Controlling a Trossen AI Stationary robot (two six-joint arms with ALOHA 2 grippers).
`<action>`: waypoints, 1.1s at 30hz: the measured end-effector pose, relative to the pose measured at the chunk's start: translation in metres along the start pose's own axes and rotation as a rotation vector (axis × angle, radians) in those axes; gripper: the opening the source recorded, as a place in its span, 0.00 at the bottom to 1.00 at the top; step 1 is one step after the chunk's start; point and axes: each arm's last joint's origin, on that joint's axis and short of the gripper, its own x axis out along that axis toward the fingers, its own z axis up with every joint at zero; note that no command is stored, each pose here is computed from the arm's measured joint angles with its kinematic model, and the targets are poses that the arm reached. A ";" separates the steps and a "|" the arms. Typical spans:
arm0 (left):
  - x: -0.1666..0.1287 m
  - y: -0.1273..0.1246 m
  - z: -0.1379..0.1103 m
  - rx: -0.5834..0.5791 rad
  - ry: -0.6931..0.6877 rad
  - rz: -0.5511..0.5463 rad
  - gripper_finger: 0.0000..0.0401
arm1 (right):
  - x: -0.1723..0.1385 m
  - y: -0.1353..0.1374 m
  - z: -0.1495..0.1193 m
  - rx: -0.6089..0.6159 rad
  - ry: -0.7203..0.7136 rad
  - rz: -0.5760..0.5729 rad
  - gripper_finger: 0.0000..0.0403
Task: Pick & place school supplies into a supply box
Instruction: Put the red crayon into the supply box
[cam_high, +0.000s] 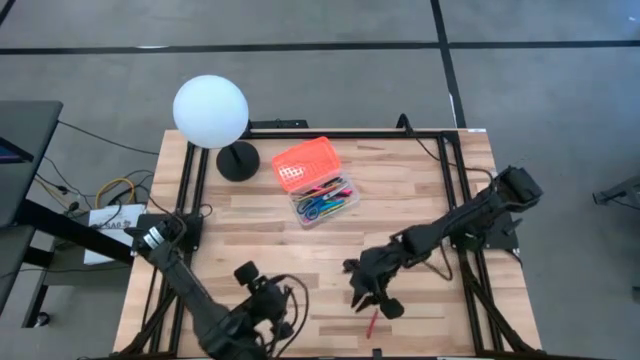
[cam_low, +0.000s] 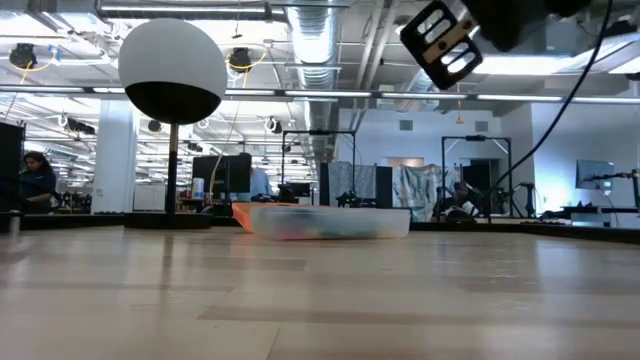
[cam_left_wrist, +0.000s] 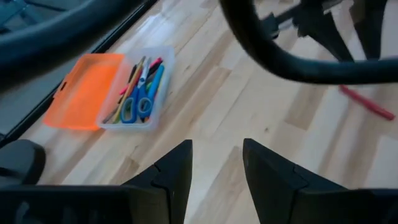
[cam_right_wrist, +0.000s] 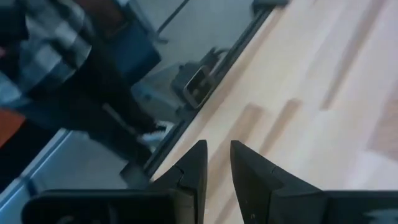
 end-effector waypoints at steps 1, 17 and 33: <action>-0.004 -0.001 -0.002 -0.004 -0.009 -0.008 0.34 | 0.004 0.003 0.000 0.001 0.025 0.009 0.16; -0.024 -0.004 -0.014 -0.035 -0.106 -0.045 0.34 | 0.052 0.053 -0.035 -0.242 0.326 -0.129 0.17; -0.023 -0.004 -0.013 -0.039 -0.115 -0.043 0.34 | 0.070 0.049 -0.046 -0.305 0.341 -0.151 0.32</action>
